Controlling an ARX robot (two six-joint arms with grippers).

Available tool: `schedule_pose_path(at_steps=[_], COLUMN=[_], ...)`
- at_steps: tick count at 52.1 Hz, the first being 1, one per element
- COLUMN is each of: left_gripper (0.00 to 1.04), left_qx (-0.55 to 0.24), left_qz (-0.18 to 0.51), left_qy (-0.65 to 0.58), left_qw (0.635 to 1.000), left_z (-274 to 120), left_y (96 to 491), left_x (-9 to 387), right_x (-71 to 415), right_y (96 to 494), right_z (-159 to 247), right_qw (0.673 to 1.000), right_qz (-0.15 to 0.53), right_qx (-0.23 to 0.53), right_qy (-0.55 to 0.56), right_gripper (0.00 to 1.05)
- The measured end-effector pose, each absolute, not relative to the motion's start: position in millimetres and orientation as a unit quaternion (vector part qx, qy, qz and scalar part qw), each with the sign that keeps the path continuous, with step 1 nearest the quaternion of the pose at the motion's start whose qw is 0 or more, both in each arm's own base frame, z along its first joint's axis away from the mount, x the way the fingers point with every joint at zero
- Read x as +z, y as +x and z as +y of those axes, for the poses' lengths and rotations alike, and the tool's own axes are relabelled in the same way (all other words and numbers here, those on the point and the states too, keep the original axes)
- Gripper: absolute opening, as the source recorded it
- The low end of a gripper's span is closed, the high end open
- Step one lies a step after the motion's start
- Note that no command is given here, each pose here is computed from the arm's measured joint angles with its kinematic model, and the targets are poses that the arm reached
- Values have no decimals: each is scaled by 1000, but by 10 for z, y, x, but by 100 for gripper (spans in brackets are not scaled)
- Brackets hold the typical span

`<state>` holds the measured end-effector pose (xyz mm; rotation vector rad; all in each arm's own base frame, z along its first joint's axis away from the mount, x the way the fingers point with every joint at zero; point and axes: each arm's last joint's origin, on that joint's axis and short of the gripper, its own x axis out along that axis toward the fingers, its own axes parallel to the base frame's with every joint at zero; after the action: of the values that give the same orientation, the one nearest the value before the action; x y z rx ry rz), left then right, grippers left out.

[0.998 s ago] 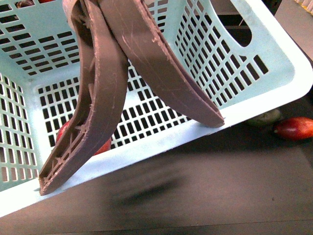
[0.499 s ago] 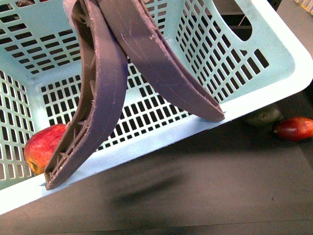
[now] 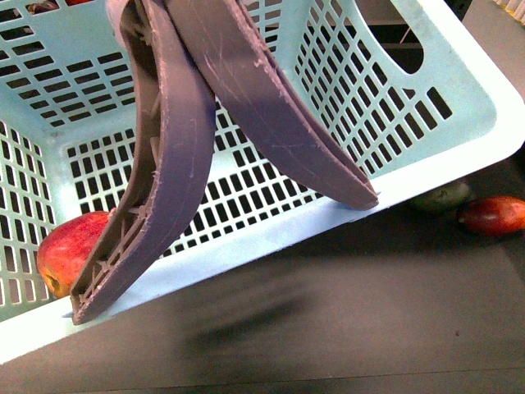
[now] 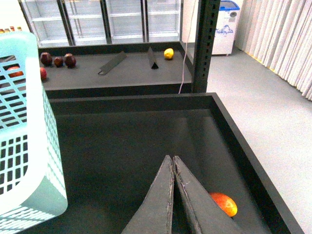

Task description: Pick apple with right arm and hold basket with left

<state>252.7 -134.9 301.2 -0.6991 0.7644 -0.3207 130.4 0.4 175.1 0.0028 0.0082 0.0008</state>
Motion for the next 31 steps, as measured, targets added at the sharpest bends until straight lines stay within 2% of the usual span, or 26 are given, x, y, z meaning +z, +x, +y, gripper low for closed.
schedule_pose_path(at_steps=[31], left_gripper=[18], left_qx=[-153], left_qz=[364], left_qy=[-332], left_qw=[857], left_z=[-1349], left_y=[2527], left_x=[3013], right_x=[1728], right_y=[1144], right_z=[3], right_qw=[1000], right_qz=[-9], right_qx=[1], right_qy=[1], right_gripper=[2])
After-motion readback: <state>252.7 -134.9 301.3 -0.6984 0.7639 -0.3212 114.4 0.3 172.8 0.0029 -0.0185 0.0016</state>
